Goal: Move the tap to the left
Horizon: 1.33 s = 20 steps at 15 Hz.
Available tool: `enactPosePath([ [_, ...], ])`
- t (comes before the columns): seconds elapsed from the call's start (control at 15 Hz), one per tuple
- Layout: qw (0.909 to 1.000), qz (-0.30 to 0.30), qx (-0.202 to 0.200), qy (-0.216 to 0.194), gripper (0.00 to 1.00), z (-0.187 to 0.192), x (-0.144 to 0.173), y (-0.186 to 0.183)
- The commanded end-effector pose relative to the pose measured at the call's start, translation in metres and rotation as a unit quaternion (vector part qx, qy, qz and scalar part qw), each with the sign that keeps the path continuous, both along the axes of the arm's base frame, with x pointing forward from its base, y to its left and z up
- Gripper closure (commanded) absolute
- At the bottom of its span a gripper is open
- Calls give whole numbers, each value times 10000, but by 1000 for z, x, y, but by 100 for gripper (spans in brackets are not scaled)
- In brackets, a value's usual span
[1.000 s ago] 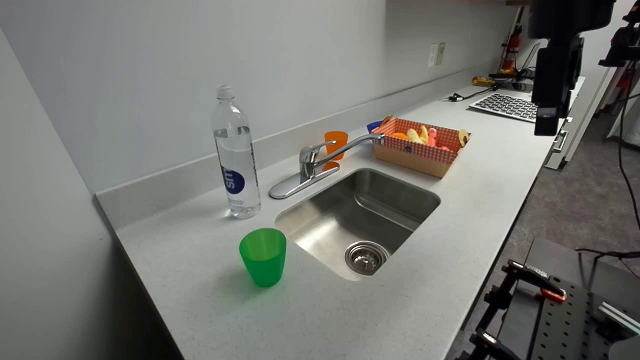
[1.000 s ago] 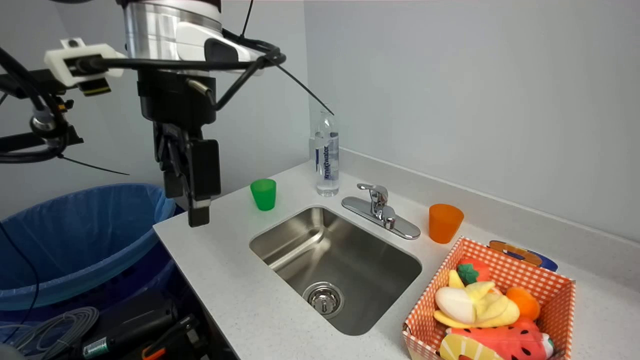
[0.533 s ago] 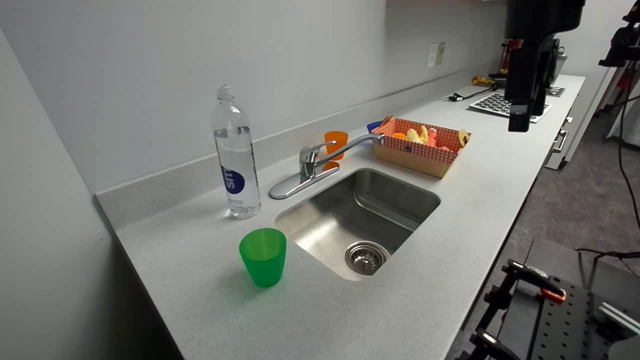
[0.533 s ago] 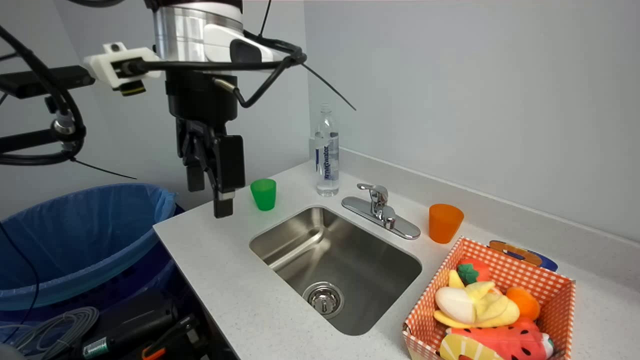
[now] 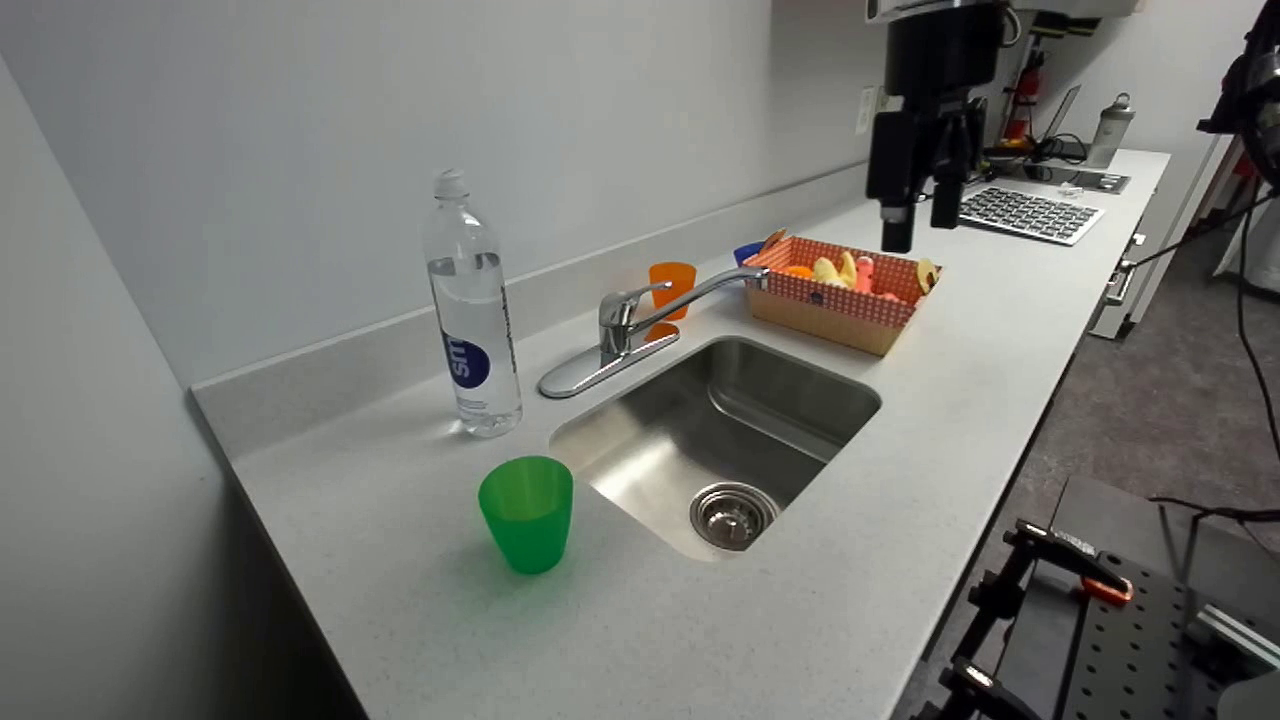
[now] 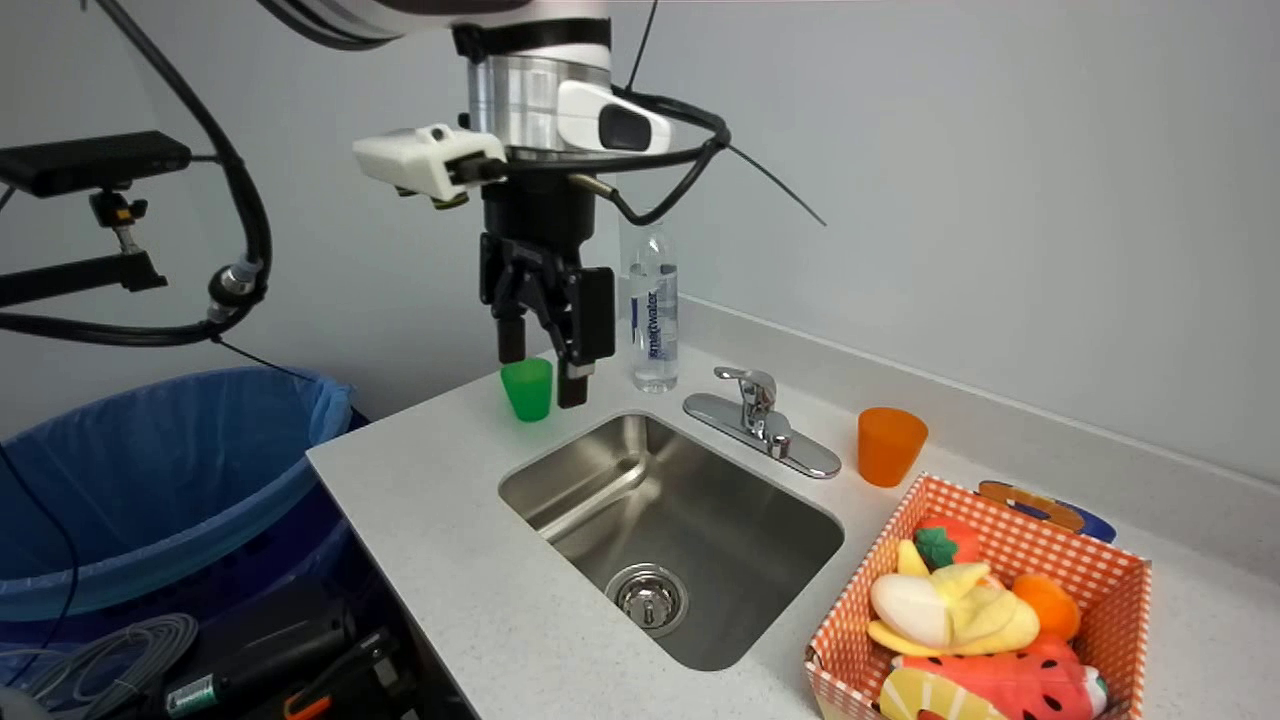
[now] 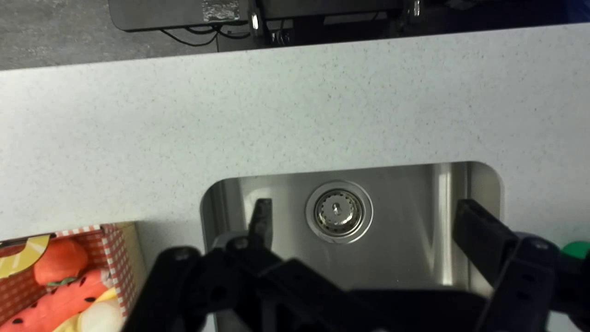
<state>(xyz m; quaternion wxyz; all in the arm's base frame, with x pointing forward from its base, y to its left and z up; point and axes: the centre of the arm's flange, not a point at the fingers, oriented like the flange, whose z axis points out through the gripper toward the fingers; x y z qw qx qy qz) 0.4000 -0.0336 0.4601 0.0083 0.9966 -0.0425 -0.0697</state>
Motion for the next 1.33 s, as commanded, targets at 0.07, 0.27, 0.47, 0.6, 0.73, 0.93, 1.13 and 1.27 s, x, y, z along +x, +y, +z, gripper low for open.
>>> enactPosePath([
  [0.07,9989,-471,12,-57,0,-8,78,-22],
  [0.27,9980,-613,-26,-137,0,-15,119,-34],
  [0.47,9974,-681,-143,-186,0,-21,156,-42],
  [0.6,9969,-729,-232,-201,0,-25,177,-46],
  [0.73,9963,-788,-272,-186,0,-30,197,-53],
  [0.93,9948,-936,-363,-181,0,-41,222,-64],
  [1.13,9927,-1130,-406,-130,0,-53,242,-79],
  [1.27,9916,-1195,-480,-106,0,-57,250,-86],
])
